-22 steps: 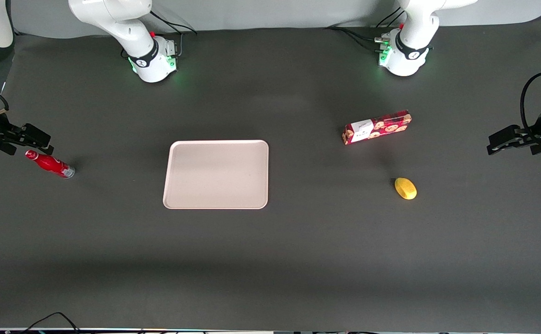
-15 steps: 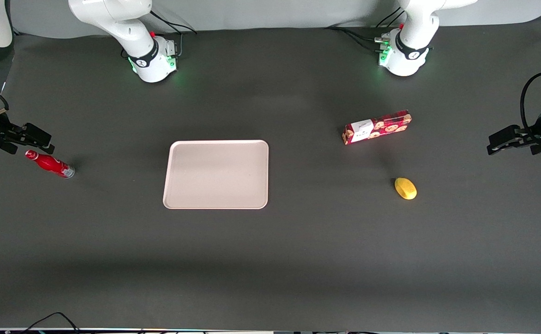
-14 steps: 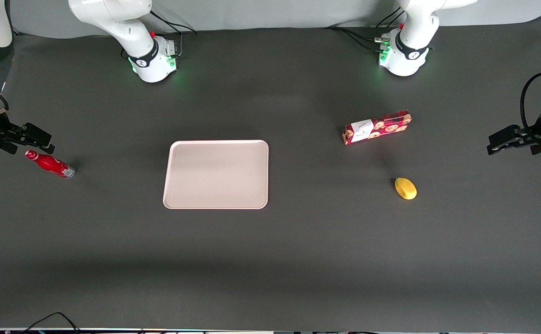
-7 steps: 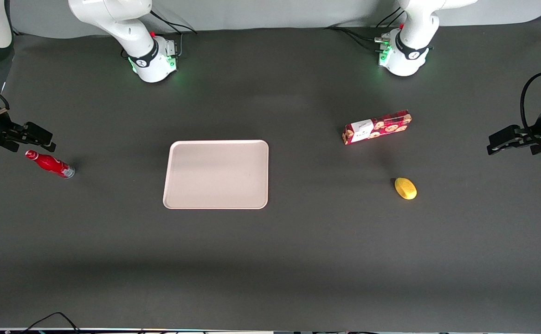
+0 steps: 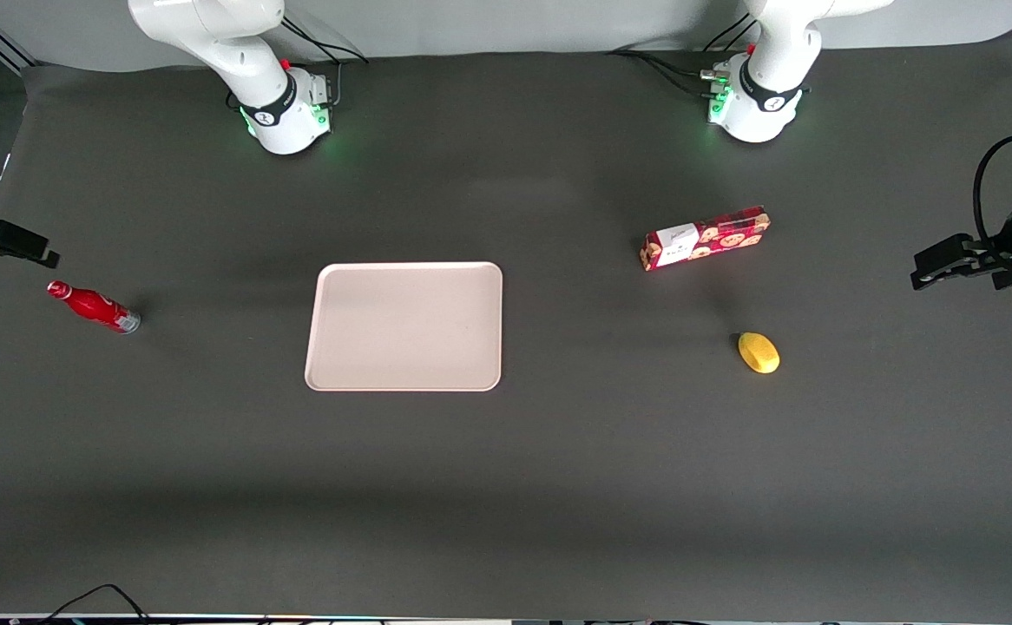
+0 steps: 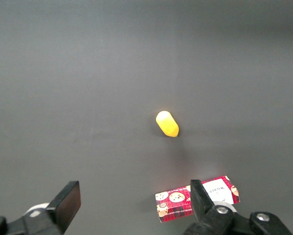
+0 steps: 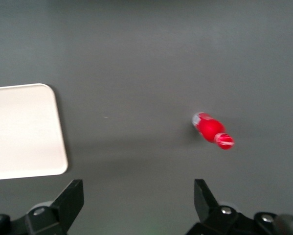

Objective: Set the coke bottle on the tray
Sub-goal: 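Move the right gripper down toward the red Coca-Cola bottle, then close the right gripper around the bottle's cap end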

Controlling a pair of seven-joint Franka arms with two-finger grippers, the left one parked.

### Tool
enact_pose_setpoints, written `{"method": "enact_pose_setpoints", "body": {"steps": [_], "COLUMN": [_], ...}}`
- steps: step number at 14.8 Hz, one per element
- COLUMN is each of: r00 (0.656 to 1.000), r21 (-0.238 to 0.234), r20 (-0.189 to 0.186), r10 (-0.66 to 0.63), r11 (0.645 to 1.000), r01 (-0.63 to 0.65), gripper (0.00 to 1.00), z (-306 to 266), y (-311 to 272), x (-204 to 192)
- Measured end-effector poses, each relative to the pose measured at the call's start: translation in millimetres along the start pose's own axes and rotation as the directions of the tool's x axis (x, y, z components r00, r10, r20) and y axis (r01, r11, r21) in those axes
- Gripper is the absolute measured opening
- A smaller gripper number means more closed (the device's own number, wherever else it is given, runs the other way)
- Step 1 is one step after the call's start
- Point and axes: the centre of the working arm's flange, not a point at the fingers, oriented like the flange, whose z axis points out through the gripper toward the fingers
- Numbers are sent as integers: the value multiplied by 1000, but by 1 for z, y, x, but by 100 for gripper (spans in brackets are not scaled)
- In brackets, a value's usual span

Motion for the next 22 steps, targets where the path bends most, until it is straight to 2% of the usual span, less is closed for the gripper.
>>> {"method": "enact_pose_setpoints", "body": {"steps": [3,5,11,15,22], "r00": [999,999,999,995,989], "r21": [10,-12,-34,-48,-40], "r20": [24,22,-19,-79,-108], "r10": [39,44,41,69,105], "r11": [999,999,999,996,993], "r01": [-39,-44,-42,-73,-110], "gripper": [100,100,100,100,100], "z": [18,41,127,153,199], "y": [53,65,104,147,147], "x": [-10,-9,-23,-44,-51]}}
